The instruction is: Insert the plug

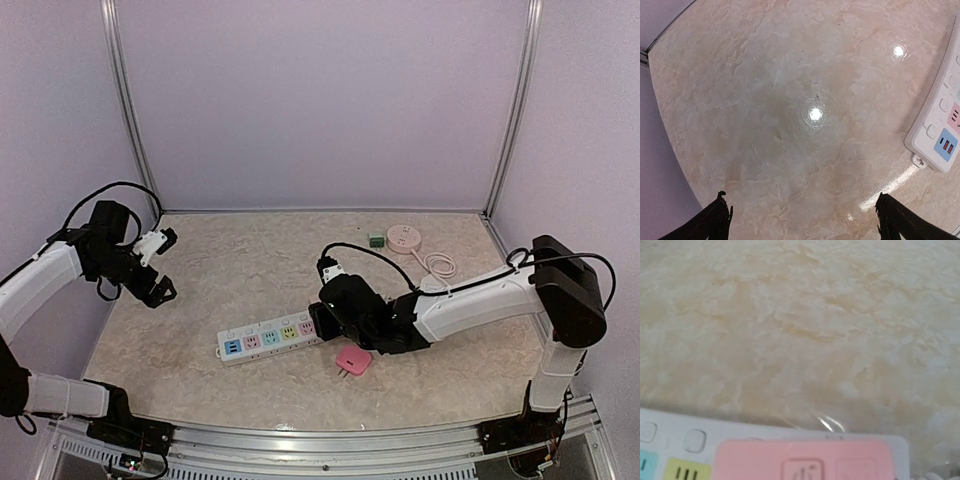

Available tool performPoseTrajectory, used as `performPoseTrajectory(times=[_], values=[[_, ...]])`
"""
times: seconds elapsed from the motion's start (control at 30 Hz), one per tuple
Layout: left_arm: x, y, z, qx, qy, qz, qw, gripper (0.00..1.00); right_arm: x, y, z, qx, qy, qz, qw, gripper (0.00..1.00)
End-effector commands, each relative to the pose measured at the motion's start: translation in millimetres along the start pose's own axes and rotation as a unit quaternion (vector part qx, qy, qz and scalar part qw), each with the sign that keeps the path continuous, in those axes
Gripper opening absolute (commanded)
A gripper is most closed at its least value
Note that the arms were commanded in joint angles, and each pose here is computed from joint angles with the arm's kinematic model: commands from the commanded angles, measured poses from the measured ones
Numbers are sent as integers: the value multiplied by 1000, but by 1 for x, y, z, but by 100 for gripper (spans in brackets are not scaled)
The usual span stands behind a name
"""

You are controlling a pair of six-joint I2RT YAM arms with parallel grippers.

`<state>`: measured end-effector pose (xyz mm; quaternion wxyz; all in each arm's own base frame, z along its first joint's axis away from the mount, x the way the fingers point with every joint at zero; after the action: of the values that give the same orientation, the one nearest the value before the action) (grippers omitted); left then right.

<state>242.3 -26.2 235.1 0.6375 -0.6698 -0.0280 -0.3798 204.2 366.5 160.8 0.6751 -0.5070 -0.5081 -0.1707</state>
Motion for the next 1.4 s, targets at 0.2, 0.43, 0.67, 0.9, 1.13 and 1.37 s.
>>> performPoseTrajectory(times=[0.2, 0.43, 0.67, 0.9, 1.13, 1.37], values=[[-2, 0, 1, -2, -2, -5, 1000, 99, -10, 6, 5, -9, -7, 2, 1000, 0], [-2, 0, 0, -3, -1, -6, 1000, 99, -21, 11, 2, -19, -13, 13, 1000, 0], [-2, -1, 0, -2, -2, -6, 1000, 99, -32, 16, 3, -18, -18, 36, 999, 0], [-1, -1, 0, -2, -1, -6, 1000, 99, -32, 5, -5, -38, -19, 54, 998, 0], [-2, 0, 0, -4, -1, -6, 1000, 99, -28, 1, -5, -48, -22, 54, 997, 0], [-2, -1, -1, -6, 0, -7, 1000, 99, -31, 7, -3, -58, -49, 60, 995, 0]])
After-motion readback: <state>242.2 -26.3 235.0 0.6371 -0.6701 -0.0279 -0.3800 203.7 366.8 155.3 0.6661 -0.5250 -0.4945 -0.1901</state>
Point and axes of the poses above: each gripper's point midway between its finger pads, its own y axis out along the fingers, its own z axis along the line the jaws close on, x = y × z, the point moved 10 cm from there along -y, back along the fingers, and after that the axes turned 7 degrees about -y, right-handed, at the moved point
